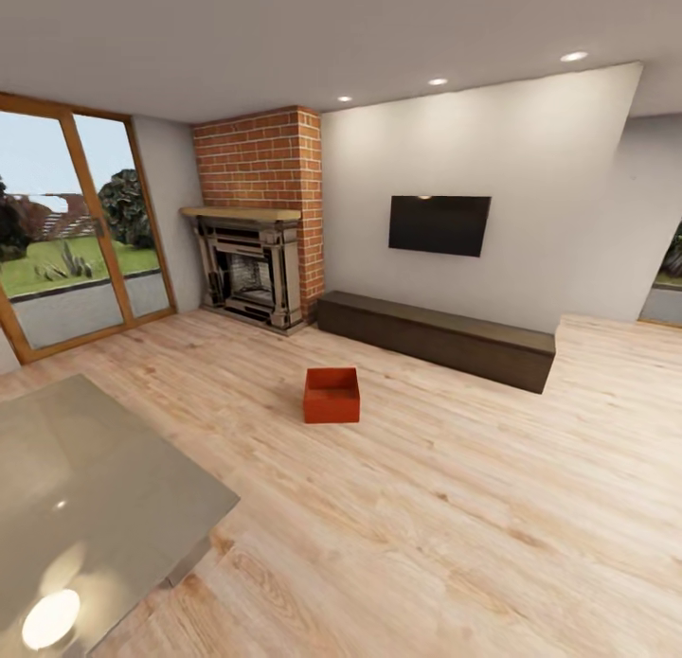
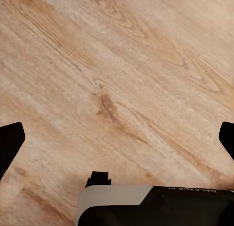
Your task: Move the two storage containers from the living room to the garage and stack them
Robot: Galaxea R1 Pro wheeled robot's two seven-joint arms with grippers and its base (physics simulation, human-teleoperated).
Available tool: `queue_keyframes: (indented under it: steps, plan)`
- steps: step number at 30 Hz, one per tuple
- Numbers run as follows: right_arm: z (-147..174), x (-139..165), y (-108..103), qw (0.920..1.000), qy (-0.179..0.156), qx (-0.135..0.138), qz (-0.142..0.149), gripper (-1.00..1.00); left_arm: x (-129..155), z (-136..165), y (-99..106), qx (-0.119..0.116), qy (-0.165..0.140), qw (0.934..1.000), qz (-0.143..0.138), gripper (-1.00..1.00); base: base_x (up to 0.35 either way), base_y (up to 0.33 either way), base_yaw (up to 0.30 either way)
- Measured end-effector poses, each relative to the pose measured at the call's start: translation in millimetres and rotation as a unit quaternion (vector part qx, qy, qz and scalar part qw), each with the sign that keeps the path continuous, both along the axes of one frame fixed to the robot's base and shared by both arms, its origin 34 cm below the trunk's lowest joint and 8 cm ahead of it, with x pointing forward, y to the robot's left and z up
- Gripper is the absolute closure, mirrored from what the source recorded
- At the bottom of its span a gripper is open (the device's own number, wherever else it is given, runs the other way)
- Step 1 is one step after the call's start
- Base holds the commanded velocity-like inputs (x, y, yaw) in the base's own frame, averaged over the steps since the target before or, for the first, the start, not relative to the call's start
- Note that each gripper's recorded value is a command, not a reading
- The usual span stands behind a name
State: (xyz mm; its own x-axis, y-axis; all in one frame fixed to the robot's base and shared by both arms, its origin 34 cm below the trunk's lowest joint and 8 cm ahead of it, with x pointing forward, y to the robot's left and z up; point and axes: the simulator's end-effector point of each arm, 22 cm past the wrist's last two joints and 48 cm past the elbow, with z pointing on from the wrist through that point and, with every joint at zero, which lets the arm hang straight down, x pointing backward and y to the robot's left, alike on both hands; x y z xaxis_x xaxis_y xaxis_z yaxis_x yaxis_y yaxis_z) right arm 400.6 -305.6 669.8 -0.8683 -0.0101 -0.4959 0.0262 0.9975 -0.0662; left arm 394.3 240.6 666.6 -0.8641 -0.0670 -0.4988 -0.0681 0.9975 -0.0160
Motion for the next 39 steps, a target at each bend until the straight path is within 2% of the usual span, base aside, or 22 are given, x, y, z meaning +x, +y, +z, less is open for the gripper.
queue_keyframes:
  steps: [22, 26, 39]
  plan:
    - [0.0, 0.1, 0.2, 1.0000, 0.000, 0.000, 0.000, -1.00, 0.0, 0.0, 0.1, 0.000, 0.000, 1.0000, 0.000, -1.00, 0.329, -0.001, 0.000]
    - [0.0, 0.0, 0.2, 1.0000, 0.000, 0.000, 0.000, -1.00, -0.5, -0.1, 4.5, 0.009, 0.001, 0.9999, 0.006, -1.00, 0.329, -0.036, 0.000]
    - [0.0, 0.0, 0.2, 1.0000, 0.000, 0.000, 0.000, -1.00, -0.4, 0.0, 4.0, 0.009, 0.001, 0.9999, 0.006, -1.00, 0.329, -0.002, 0.000]
